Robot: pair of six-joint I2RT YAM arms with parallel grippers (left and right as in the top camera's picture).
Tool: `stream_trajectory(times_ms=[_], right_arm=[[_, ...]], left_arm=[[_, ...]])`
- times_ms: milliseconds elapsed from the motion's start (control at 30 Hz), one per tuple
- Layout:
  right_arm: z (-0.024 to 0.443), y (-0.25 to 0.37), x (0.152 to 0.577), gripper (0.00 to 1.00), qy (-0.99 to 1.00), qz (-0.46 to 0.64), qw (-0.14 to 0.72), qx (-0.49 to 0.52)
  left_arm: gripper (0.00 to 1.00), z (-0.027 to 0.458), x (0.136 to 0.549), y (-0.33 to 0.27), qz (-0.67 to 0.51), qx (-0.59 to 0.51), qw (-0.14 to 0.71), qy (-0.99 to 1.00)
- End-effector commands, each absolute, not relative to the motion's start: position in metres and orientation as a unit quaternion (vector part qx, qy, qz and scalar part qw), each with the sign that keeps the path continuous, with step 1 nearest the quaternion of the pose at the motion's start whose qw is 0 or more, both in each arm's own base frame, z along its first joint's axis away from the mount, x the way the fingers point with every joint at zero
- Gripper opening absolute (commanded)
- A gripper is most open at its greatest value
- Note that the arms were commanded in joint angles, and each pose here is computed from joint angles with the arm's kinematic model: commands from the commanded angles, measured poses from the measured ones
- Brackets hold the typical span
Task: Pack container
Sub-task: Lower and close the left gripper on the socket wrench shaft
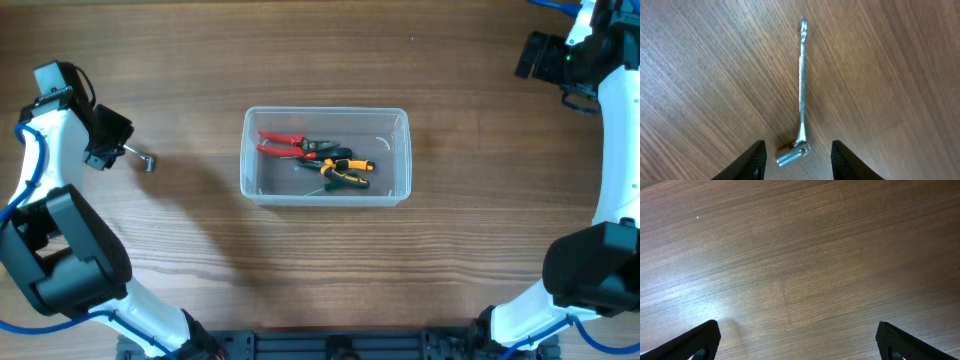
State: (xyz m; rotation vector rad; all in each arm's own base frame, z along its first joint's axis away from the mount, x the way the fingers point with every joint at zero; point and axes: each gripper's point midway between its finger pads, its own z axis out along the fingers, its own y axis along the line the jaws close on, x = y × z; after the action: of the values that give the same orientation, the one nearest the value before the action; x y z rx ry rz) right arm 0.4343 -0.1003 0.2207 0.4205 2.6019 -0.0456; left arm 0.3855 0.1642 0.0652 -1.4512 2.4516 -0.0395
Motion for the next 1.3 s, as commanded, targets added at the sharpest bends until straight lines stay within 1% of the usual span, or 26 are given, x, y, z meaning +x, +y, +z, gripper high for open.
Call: stream_trajectory(times_ms=[0, 100, 400, 533, 800, 867, 967, 1100, 1167, 1200, 1267], right_arm=[[0.237, -0.097, 0.435, 1.0, 0.95, -0.012, 0.27, 0.156], [0.237, -0.097, 0.435, 1.0, 0.95, -0.012, 0.27, 0.156], [0.237, -0.097, 0.435, 1.0, 0.95, -0.012, 0.27, 0.156], [0.237, -0.097, 0.435, 1.0, 0.95, -0.012, 0.27, 0.156], [0.237, -0.097, 0.435, 1.0, 0.95, -0.012, 0.27, 0.156], [0.237, -0.097, 0.435, 1.0, 0.95, -0.012, 0.27, 0.156], [0.237, -0.097, 0.435, 1.0, 0.95, -0.012, 0.27, 0.156], [0.237, -0.097, 0.435, 1.0, 0.95, -0.012, 0.27, 0.156], [0.237, -0.097, 0.435, 1.0, 0.95, -0.012, 0.27, 0.156], [0.237, -0.097, 0.435, 1.0, 0.95, -0.012, 0.27, 0.156], [0.237, -0.097, 0.435, 1.0, 0.95, -0.012, 0.27, 0.156]], left_arm=[[0.44, 0.062, 0.387, 0.166, -0.018, -0.522, 0.146, 0.84], [0.44, 0.053, 0.386, 0.166, -0.016, -0.525, 0.138, 0.84], [0.45, 0.007, 0.381, 0.164, -0.009, -0.537, 0.089, 0.839], [0.47, -0.002, 0.383, 0.165, -0.009, -0.536, 0.087, 0.839], [0.47, -0.007, 0.386, 0.166, -0.009, -0.536, 0.09, 0.839], [0.47, -0.011, 0.385, 0.166, -0.008, -0.537, 0.084, 0.84], [0.51, -0.024, 0.379, 0.163, -0.005, -0.537, 0.064, 0.841], [0.52, -0.037, 0.374, 0.16, -0.006, -0.538, 0.046, 0.842], [0.5, -0.038, 0.374, 0.16, -0.005, -0.538, 0.044, 0.842], [0.48, -0.038, 0.374, 0.16, -0.005, -0.538, 0.045, 0.842], [0.34, -0.038, 0.373, 0.159, -0.005, -0.538, 0.042, 0.842]])
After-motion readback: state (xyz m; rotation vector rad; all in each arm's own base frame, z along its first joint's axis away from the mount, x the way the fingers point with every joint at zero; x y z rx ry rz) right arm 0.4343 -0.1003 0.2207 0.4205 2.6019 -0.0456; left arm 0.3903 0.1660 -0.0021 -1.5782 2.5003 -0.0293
